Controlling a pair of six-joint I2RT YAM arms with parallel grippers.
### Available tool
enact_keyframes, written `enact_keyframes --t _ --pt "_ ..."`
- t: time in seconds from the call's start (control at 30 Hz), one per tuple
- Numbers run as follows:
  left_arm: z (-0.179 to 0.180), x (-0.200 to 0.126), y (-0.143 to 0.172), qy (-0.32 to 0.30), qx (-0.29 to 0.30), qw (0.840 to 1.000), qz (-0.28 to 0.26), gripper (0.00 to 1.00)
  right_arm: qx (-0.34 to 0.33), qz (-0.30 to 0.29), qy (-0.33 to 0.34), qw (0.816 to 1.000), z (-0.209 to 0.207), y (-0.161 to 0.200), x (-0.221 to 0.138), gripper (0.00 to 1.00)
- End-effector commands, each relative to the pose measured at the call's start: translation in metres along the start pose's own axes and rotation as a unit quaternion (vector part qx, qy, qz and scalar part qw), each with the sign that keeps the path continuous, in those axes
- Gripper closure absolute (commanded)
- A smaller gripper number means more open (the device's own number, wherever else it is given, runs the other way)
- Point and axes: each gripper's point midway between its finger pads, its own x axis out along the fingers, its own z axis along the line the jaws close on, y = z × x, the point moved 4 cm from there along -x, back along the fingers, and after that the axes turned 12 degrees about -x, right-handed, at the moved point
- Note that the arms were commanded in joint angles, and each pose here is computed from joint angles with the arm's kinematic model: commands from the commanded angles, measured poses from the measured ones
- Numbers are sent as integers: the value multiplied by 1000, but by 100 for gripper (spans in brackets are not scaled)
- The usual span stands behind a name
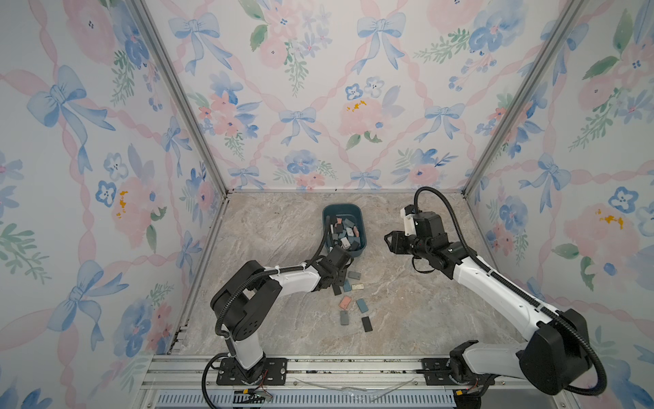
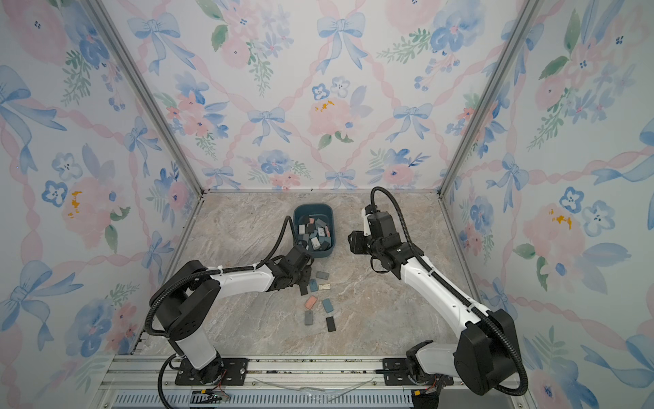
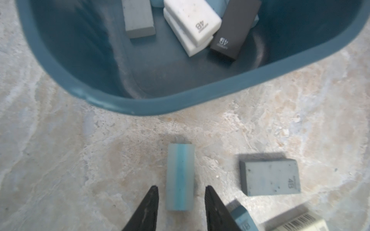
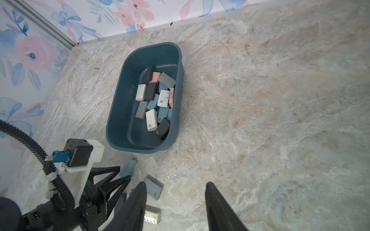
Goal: Put the eraser in the storage box
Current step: Pick up the eraser from the center of the board.
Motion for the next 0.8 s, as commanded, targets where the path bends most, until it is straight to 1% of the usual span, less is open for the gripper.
enact_keyframes --t 0.0,0.2,0.37,0.57,0.77 --pt "-1 6 1 -9 -4 1000 -2 59 8 1 0 1000 -3 2 -2 50" --pt "1 12 3 -16 -4 1000 2 61 8 3 1 1000 -4 3 -1 50" --pt "2 14 4 -20 -5 1000 4 65 9 4 1 1000 -4 3 0 50" --pt "2 12 3 -19 -5 1000 2 76 10 5 0 1000 -4 2 1 50" --pt "1 7 0 -17 -7 1000 -3 79 12 6 -4 1000 -2 0 3 50"
